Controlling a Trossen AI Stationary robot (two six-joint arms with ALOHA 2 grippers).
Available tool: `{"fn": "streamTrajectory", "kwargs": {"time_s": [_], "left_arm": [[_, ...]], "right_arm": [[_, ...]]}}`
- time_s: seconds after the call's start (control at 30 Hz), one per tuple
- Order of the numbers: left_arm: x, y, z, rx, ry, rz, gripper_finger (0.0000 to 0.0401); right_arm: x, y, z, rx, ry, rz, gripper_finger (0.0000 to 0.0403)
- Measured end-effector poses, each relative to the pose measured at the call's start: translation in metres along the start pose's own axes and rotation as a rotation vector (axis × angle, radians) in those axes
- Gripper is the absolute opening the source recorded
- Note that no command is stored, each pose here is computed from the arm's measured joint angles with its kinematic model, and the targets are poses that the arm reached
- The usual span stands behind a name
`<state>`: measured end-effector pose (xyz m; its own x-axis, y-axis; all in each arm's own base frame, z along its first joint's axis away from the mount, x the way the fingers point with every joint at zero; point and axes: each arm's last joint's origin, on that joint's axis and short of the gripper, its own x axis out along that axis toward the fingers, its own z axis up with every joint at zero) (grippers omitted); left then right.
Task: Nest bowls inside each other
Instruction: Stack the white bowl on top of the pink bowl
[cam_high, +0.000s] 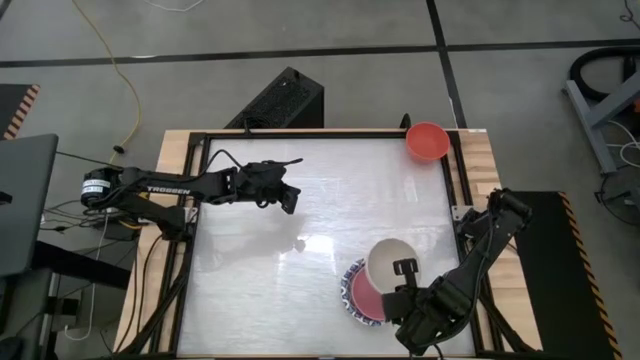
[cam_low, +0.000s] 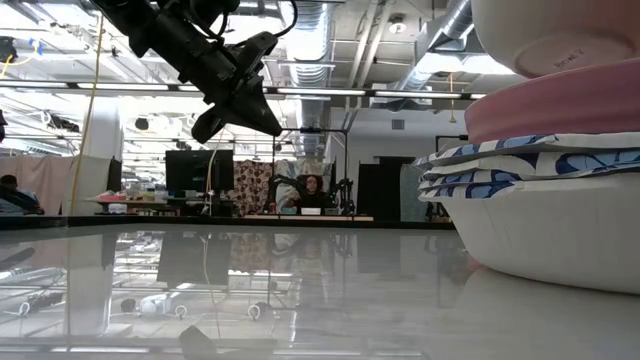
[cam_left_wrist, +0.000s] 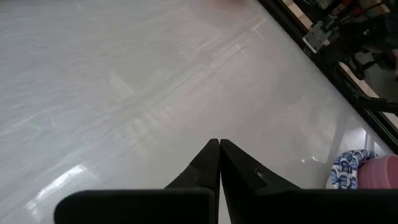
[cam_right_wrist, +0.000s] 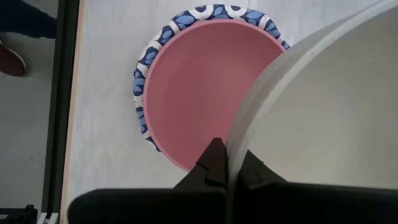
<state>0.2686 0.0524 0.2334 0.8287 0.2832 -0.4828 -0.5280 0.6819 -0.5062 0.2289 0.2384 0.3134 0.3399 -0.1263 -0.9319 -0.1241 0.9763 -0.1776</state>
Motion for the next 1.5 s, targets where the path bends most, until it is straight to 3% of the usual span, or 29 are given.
{"fn": "streamTrajectory", "kwargs": {"time_s": [1.5], "left_arm": [[0.0000,0.0002,0.0002,-0.007,-0.005,0.006,0.0000]], "right_arm": [[0.0015,-0.0038,0.0013,-0.030,0.012,-0.010,0.0008]]}}
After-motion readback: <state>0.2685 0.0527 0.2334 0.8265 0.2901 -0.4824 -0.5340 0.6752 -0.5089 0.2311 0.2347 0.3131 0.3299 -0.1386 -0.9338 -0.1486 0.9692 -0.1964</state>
